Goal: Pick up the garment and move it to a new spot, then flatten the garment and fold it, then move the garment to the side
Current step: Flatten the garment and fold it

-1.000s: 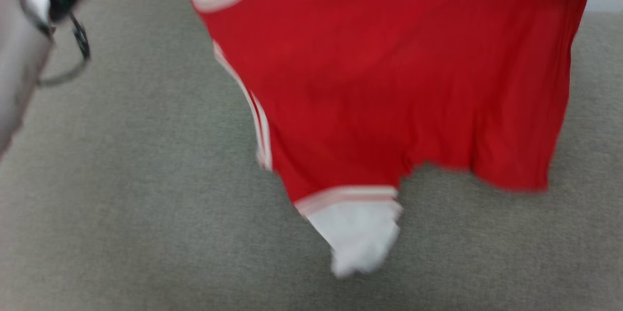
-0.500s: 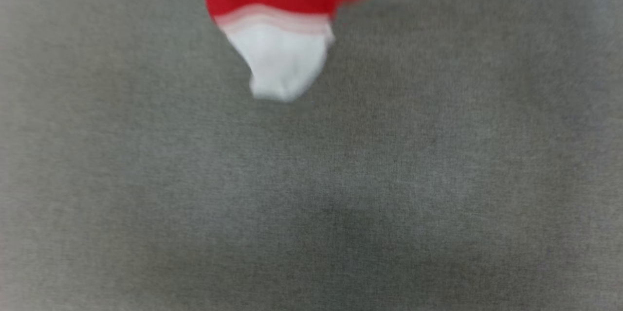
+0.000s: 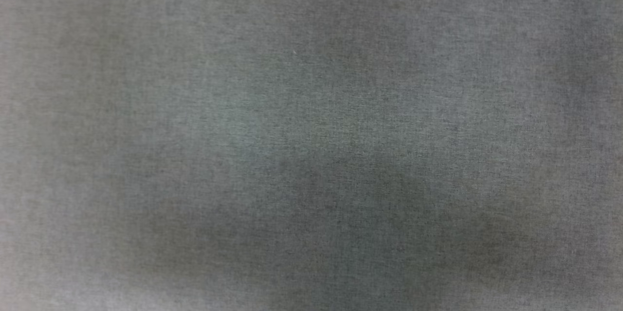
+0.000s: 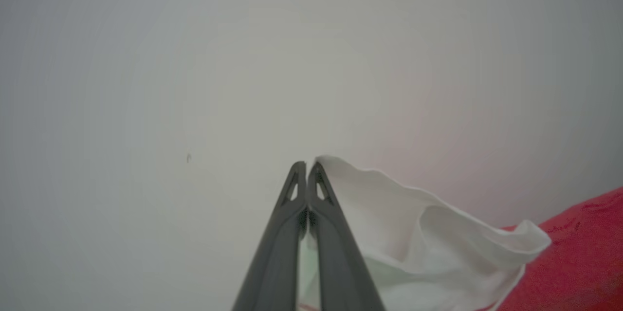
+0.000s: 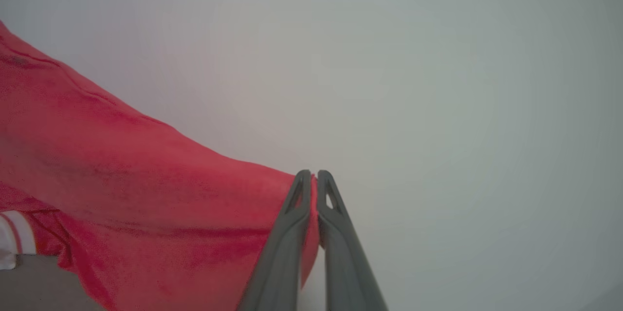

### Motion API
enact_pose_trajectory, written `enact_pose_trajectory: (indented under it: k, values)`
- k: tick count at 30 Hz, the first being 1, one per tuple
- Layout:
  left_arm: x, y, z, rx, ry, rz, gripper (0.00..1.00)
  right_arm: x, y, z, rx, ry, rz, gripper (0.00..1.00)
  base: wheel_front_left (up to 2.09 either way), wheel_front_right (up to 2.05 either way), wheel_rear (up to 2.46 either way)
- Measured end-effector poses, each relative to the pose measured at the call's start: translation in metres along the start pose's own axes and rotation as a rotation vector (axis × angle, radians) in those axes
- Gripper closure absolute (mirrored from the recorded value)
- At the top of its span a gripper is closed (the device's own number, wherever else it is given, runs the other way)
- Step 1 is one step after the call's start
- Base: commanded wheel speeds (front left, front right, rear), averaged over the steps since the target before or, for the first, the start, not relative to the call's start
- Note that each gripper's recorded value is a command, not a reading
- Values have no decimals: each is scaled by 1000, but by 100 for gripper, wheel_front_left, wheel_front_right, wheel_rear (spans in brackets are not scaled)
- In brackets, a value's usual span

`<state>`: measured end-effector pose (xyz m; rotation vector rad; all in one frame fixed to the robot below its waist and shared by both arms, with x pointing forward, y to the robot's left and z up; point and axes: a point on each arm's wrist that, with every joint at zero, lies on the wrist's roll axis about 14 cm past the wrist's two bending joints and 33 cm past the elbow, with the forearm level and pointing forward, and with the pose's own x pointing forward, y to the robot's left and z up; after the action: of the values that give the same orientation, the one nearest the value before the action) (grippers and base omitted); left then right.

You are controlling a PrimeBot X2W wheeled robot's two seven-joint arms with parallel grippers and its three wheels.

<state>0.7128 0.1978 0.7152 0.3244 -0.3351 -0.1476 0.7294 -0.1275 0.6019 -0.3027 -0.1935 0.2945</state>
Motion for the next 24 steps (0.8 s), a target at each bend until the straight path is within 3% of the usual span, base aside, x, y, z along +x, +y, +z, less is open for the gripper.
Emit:
enact_pose_trajectory:
  k: [11, 17, 24]
  values:
    - [-97, -41, -121, -96, 488, -109, 100, -60, 50, -67, 91, 224, 86, 100, 0, 0, 0]
    - [-165, -56, -145, -172, 691, -171, 100, -108, 79, -85, 190, 349, 150, 100, 0, 0, 0]
    - [-234, -65, -154, -238, 840, -227, 100, -163, 88, -94, 268, 461, 200, 100, 0, 0, 0]
